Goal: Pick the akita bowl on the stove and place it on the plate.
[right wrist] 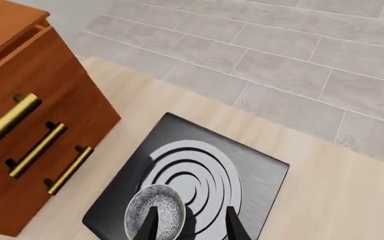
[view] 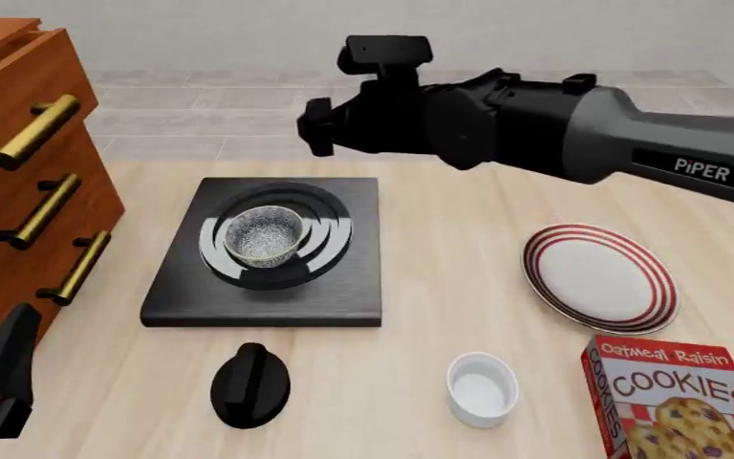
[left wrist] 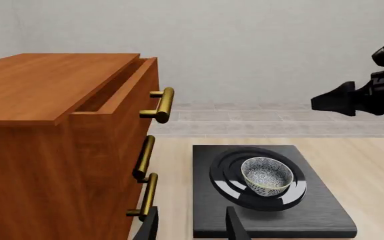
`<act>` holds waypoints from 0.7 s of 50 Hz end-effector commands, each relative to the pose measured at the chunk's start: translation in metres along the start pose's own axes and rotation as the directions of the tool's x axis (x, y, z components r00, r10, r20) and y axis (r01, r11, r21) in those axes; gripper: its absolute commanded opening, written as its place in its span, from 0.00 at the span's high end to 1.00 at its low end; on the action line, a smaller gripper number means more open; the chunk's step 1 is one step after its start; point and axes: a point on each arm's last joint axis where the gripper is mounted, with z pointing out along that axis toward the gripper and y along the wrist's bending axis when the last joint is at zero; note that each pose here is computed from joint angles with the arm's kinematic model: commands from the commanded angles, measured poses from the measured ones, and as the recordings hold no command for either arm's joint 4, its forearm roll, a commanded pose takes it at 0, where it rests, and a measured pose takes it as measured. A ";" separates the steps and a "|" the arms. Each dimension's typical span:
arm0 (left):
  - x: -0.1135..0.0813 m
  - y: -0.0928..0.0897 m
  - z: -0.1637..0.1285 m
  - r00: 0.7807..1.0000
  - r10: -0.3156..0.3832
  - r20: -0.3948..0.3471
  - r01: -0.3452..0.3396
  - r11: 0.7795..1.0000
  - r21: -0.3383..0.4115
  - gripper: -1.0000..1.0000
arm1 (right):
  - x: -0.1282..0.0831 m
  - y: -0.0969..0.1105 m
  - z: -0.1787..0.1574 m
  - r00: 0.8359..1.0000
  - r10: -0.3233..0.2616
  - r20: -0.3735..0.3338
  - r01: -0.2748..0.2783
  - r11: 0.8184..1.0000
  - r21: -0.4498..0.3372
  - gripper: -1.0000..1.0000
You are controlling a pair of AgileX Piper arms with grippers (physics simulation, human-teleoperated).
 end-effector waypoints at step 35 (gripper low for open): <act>0.000 0.000 0.000 1.000 0.000 0.000 0.000 1.000 0.000 0.00 | 0.059 -0.008 0.055 0.992 0.036 -0.122 -0.034 0.999 0.022 0.00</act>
